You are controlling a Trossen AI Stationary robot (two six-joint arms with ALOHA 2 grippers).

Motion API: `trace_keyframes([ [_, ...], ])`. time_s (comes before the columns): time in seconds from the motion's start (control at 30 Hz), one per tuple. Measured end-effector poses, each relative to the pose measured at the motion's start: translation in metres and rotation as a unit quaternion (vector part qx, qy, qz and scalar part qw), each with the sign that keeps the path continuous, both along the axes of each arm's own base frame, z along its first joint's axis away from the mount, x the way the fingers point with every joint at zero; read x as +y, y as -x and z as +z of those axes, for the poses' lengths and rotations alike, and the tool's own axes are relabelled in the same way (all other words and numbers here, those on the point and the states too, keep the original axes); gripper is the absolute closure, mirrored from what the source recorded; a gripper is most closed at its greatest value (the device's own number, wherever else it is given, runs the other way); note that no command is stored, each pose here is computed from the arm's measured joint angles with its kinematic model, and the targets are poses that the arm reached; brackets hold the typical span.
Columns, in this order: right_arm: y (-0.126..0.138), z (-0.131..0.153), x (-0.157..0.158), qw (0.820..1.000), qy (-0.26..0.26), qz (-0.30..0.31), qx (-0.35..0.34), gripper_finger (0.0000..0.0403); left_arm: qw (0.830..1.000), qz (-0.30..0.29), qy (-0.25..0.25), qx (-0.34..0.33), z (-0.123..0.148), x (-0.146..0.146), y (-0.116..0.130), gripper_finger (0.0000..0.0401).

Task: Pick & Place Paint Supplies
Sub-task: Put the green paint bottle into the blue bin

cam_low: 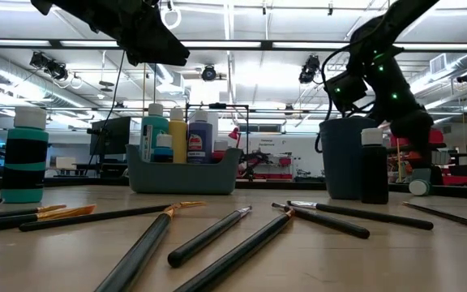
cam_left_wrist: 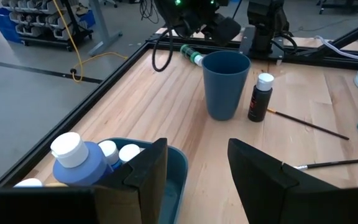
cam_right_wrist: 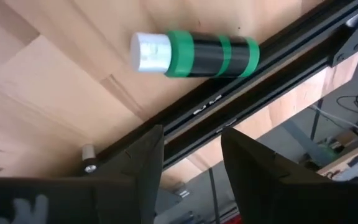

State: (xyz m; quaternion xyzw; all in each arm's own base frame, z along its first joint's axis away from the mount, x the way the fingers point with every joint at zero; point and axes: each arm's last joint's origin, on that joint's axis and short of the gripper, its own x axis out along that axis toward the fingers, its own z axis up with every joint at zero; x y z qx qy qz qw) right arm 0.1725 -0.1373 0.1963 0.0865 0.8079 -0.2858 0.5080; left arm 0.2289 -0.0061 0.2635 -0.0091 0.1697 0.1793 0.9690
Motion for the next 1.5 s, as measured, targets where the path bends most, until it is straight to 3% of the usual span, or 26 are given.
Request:
trace_keyframes([
  [0.2,-0.001,-0.018,-0.001,0.999,-0.009,0.035,-0.035,0.0238,1.0,-0.001,-0.003,0.001,0.0,0.0,0.0,0.0222],
  [0.5,0.017,-0.045,0.009,0.997,-0.013,0.077,0.027,0.0238,1.0,-0.004,-0.011,0.004,0.0,0.0,0.0,0.0222],
  [1.13,0.006,-0.05,0.002,0.975,-0.044,0.216,-0.01,0.0238,1.0,-0.004,-0.011,0.004,0.0,0.0,0.0,0.0222],
  [1.5,0.01,-0.068,0.005,0.962,-0.026,0.27,-0.006,0.0238,1.0,-0.004,-0.011,0.004,0.0,0.0,0.0,0.0222],
])
